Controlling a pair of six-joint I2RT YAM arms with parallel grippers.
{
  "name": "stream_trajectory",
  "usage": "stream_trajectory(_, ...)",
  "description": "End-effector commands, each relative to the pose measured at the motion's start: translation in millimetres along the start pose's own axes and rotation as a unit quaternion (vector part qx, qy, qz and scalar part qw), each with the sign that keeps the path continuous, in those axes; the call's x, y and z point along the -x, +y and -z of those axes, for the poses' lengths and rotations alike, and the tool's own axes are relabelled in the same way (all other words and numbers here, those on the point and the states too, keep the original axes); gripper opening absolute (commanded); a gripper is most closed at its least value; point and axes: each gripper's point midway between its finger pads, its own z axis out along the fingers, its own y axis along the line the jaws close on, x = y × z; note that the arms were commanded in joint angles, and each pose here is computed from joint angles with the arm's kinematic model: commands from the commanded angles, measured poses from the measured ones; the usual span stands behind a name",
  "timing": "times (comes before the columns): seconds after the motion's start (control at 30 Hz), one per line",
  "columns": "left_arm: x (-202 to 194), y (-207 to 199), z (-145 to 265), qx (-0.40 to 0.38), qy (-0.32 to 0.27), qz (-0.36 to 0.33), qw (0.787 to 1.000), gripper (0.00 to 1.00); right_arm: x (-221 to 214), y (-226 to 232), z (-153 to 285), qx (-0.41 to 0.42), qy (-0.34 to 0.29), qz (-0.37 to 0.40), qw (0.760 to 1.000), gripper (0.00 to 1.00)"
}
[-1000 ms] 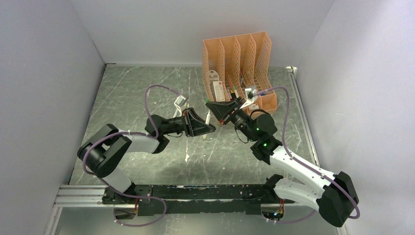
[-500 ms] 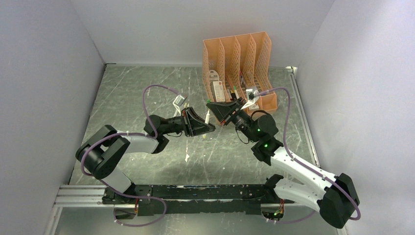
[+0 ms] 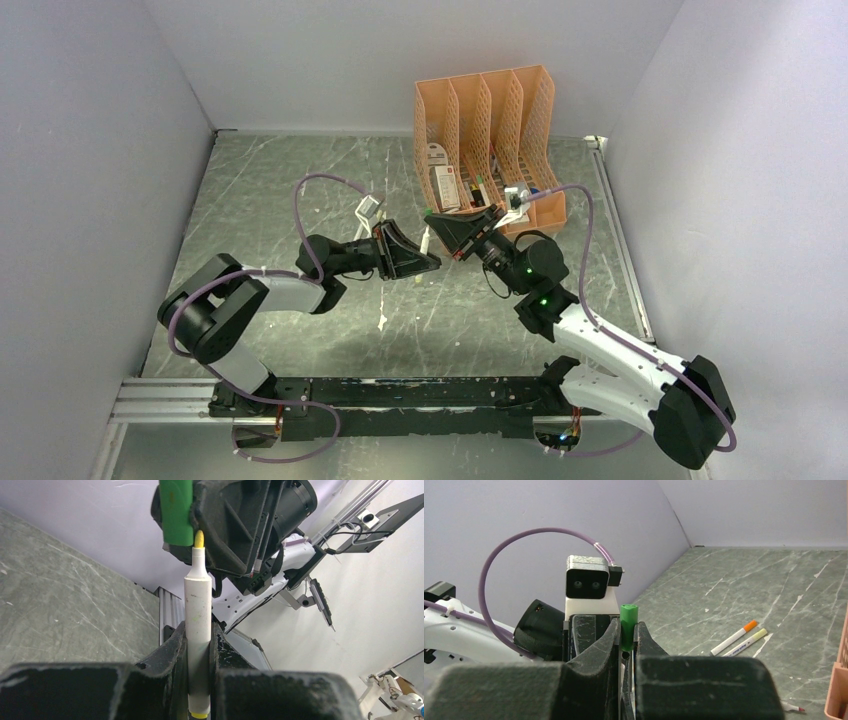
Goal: Insert the pens into the pen caps
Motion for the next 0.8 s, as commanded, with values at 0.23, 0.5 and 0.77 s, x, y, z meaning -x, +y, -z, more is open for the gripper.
stream_trajectory(0.23, 22, -36, -6, -0.091, -0.042, -0.104, 0.99, 0.07, 28, 8, -1, 0.001, -0.036, 0.02, 0.999, 0.0)
stream_trajectory(0.5, 19, -34, -6, -0.09, -0.038, -0.1, 0.99, 0.07, 37, 6, -2, -0.002, -0.045, 0.023, 0.999, 0.0)
stream_trajectory(0.77, 21, -34, -7, -0.089, -0.043, -0.102, 0.99, 0.07, 26, 4, -1, 0.003, -0.029, 0.017, 0.999, 0.0)
